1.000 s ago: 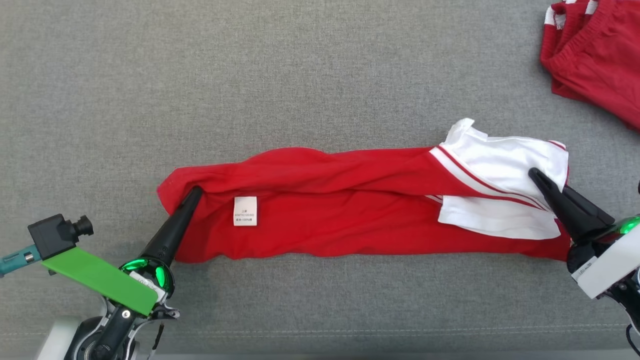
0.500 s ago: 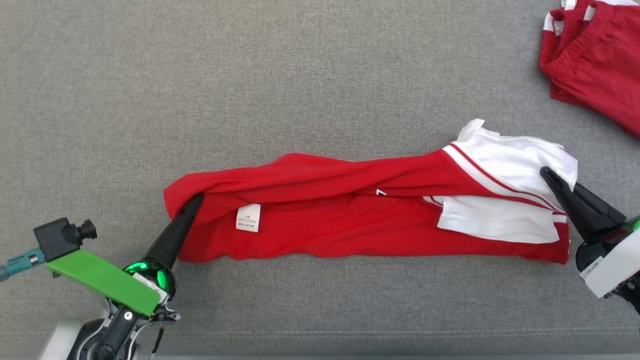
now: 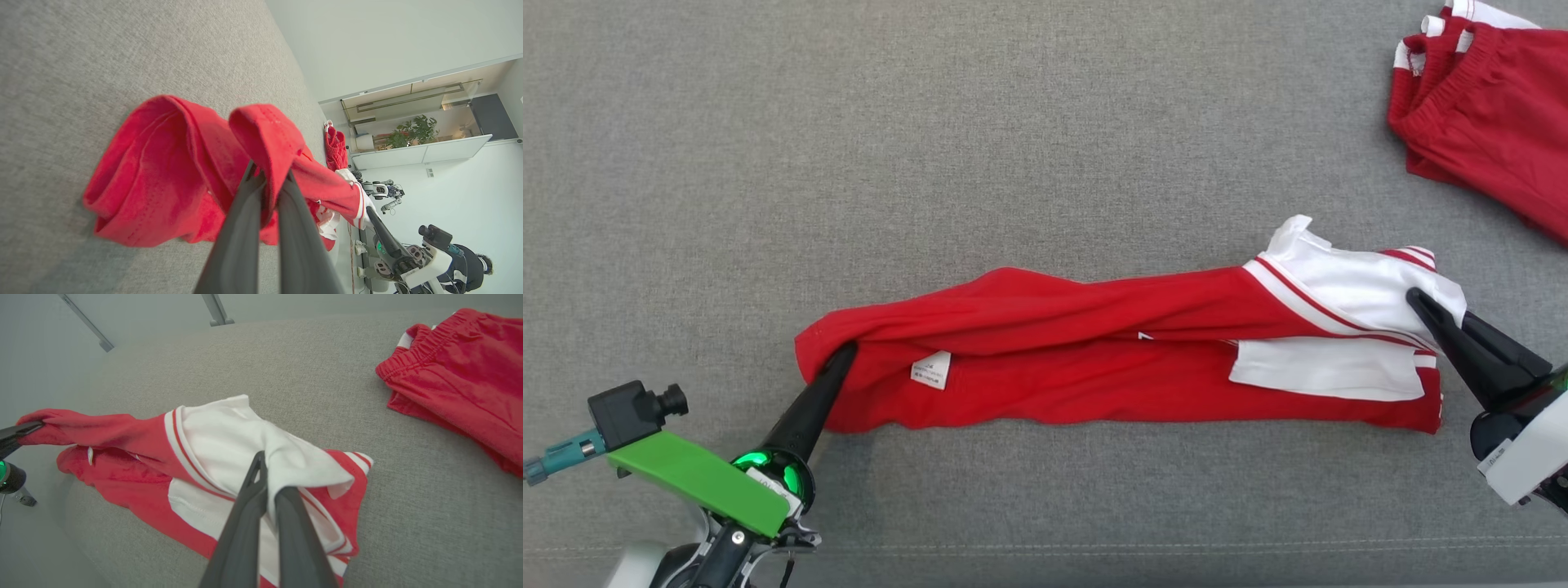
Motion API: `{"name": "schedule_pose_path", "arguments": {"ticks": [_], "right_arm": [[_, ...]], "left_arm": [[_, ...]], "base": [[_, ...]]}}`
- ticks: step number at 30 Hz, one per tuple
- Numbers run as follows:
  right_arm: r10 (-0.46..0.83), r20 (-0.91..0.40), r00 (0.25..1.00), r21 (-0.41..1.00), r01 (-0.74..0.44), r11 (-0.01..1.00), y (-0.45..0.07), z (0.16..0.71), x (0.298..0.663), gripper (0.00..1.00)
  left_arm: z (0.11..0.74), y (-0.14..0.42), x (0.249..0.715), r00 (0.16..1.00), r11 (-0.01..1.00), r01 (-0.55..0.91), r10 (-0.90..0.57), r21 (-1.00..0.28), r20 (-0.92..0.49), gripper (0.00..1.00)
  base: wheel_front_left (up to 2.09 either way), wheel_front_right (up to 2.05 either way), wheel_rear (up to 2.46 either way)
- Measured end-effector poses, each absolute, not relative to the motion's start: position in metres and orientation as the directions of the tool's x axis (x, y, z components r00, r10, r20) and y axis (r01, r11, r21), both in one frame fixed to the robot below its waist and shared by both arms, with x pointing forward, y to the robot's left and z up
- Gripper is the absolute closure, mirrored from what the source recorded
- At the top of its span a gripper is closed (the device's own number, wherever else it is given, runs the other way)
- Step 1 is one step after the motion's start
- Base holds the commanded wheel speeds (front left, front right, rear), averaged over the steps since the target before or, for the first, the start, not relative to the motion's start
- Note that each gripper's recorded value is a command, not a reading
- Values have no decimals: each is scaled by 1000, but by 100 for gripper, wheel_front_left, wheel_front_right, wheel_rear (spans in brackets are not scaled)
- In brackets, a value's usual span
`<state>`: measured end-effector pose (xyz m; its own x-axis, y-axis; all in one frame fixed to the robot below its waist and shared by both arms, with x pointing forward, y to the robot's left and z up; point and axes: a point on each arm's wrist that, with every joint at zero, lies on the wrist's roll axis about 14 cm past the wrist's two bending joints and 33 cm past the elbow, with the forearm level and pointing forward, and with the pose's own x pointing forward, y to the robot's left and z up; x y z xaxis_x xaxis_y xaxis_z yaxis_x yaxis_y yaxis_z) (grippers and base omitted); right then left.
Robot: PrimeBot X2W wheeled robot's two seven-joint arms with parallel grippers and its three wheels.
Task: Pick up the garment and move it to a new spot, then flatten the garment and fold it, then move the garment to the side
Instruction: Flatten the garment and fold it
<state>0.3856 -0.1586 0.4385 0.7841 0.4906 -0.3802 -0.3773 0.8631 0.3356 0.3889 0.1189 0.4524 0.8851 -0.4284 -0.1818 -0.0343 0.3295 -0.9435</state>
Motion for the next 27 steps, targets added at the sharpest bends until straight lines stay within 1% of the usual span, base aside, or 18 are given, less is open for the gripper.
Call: {"name": "schedule_pose_path", "arguments": {"ticks": [2, 3, 4, 5, 6, 7, 8, 14, 16, 17, 19, 20, 21, 23, 24, 27], "right_arm": [[484, -398, 779, 318, -378, 870, -163, 435, 383, 100], [481, -412, 774, 311, -377, 872, -165, 431, 381, 100], [480, -415, 773, 306, -378, 874, -166, 431, 381, 100], [479, -417, 773, 304, -378, 875, -166, 430, 380, 100], [477, -419, 772, 303, -376, 875, -167, 429, 380, 100], [476, -421, 772, 302, -375, 876, -167, 429, 380, 100], [474, -422, 773, 300, -374, 877, -168, 428, 380, 100], [475, -419, 774, 302, -374, 877, -167, 426, 381, 100], [479, -417, 772, 302, -379, 874, -165, 425, 383, 100], [482, -415, 772, 300, -384, 873, -164, 425, 384, 100], [489, -403, 774, 298, -394, 870, -162, 426, 389, 100], [491, -393, 778, 296, -399, 868, -161, 428, 394, 100], [494, -381, 782, 291, -405, 866, -160, 430, 399, 100], [498, -354, 792, 282, -417, 864, -158, 435, 412, 100], [499, -338, 798, 277, -423, 863, -157, 438, 420, 100], [498, -285, 819, 244, -440, 864, -157, 449, 445, 100]], "left_arm": [[451, 117, 389, 882, 327, -37, -434, -944, -185, 100], [449, 116, 389, 880, 327, -40, -436, -944, -188, 95], [448, 115, 389, 879, 326, -42, -438, -944, -190, 90], [447, 114, 388, 877, 325, -44, -441, -945, -193, 76], [446, 113, 388, 874, 325, -46, -446, -945, -195, 70], [445, 111, 387, 871, 327, -46, -450, -944, -198, 58], [444, 110, 387, 869, 330, -47, -452, -943, -201, 57], [445, 112, 391, 874, 339, -38, -445, -940, -196, 65], [450, 112, 398, 877, 347, -14, -446, -938, -178, 70], [454, 111, 403, 879, 353, 6, -448, -935, -164, 75], [463, 111, 415, 883, 367, 51, -451, -929, -130, 81], [467, 112, 421, 886, 369, 69, -449, -927, -113, 82], [472, 113, 428, 890, 371, 85, -446, -925, -97, 88], [479, 115, 440, 895, 374, 114, -441, -920, -68, 95], [481, 116, 446, 897, 378, 127, -438, -917, -56, 100], [489, 117, 466, 897, 385, 166, -442, -908, -24, 100]], "base": [[0, 0, 0], [0, 0, 0], [0, 0, 0], [0, 0, 0], [0, 0, 0], [0, 0, 0], [0, 0, 0], [0, 0, 0], [0, 0, 0], [0, 0, 0], [0, 0, 0], [0, 0, 0], [0, 0, 0], [0, 0, 0], [0, 0, 0], [0, 0, 0]]}}
